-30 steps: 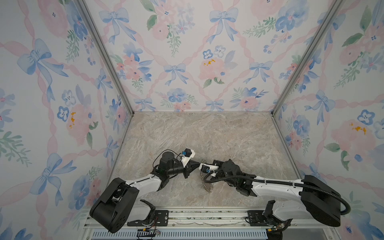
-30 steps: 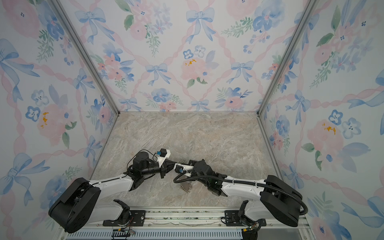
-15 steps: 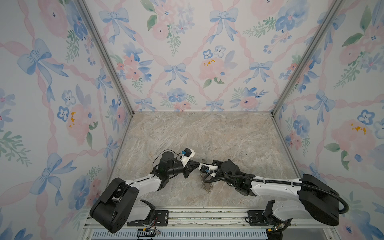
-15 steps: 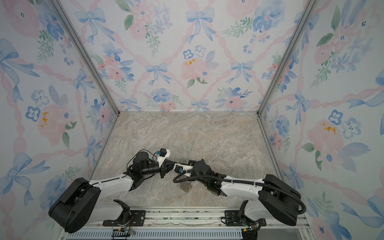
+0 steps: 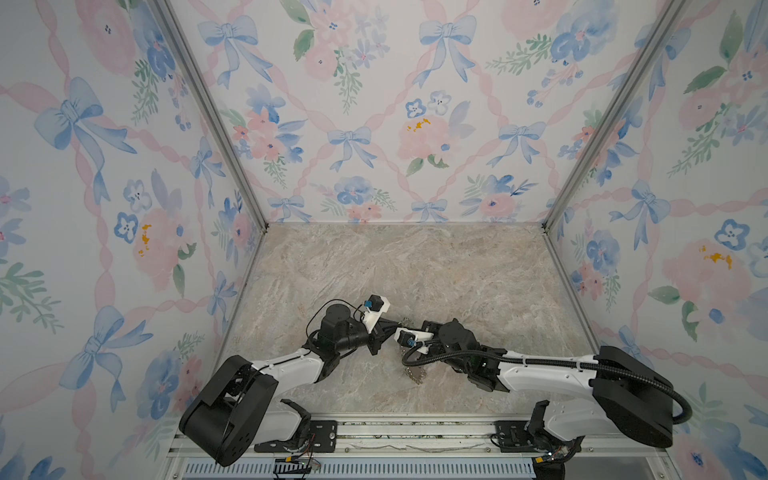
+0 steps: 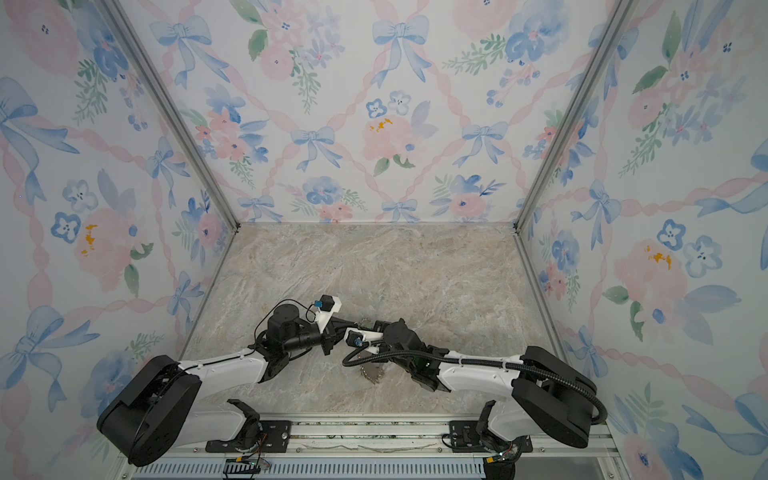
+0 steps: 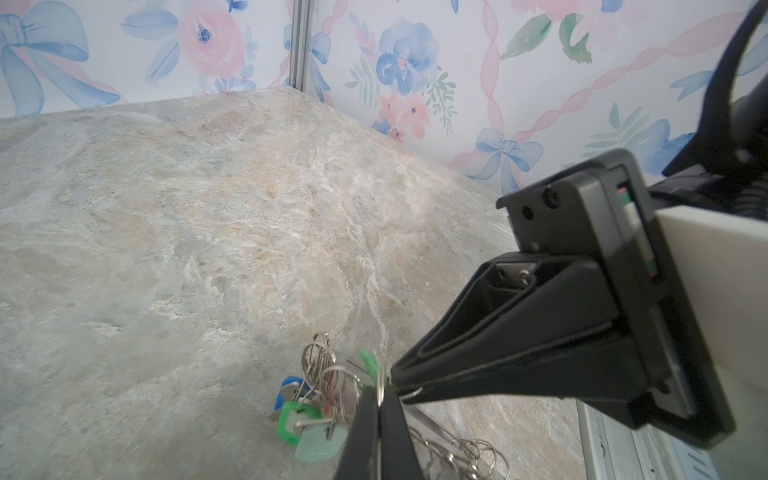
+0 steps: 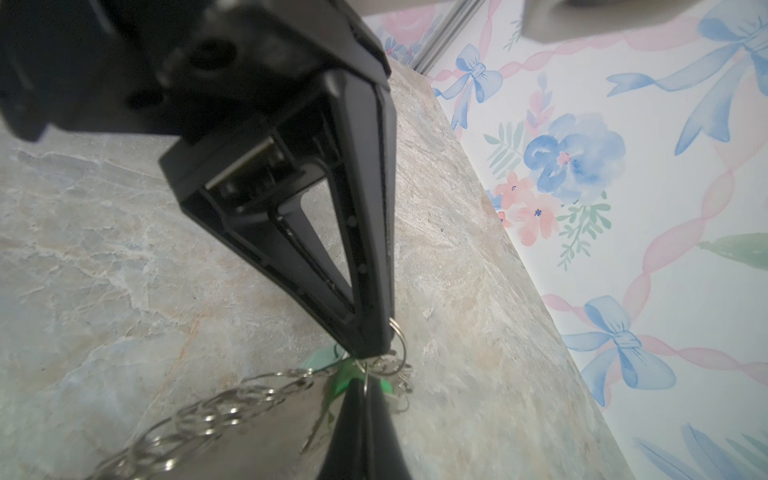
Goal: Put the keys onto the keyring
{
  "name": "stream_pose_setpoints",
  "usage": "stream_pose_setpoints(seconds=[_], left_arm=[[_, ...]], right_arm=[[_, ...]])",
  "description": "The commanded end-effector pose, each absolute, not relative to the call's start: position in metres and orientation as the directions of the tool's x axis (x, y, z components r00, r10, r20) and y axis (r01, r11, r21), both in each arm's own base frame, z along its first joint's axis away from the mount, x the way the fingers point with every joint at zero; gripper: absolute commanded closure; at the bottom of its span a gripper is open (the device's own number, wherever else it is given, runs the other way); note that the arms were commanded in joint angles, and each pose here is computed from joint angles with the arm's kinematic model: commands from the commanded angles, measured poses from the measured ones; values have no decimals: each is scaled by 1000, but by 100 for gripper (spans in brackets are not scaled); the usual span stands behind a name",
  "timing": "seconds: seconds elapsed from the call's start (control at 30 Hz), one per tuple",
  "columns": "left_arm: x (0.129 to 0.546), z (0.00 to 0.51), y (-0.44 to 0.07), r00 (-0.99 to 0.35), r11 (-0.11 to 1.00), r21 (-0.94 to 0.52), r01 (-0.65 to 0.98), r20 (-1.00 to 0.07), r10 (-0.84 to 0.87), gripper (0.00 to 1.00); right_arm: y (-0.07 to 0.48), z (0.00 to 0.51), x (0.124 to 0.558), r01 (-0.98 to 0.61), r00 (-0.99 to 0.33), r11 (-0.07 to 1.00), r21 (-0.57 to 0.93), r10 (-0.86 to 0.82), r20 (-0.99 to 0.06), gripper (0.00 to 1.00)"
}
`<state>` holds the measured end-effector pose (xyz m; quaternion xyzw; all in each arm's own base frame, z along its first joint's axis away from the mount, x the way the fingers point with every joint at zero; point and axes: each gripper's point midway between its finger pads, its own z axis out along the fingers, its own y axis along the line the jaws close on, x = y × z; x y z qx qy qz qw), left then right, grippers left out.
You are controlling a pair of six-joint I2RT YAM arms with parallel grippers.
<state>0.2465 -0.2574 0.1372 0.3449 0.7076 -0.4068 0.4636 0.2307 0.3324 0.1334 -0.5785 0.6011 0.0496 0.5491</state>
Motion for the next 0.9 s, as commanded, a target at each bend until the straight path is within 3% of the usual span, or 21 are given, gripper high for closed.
stream_pose_setpoints(seconds=[0.0,0.37,0.63,0.87], left_arm=[[261,158,-256,-284,476,-234,848,-958,35,100],[258,163,-252,-267,489,-225,843,-964,16,100],[262,172,-249,-243,536,-230,813,-969,-48,100],[257,170,-252,-229,526,-226,820,-972,-61,100]], right_arm=[[342,137,228,-750,288,318,-580,-633,-719,100],[333,144,237,-748,248,373,-550,-611,-752,100],[345,143,219,-804,263,307,-509,-585,-768,100],[346,144,215,-819,258,297,-492,-575,-776,88]])
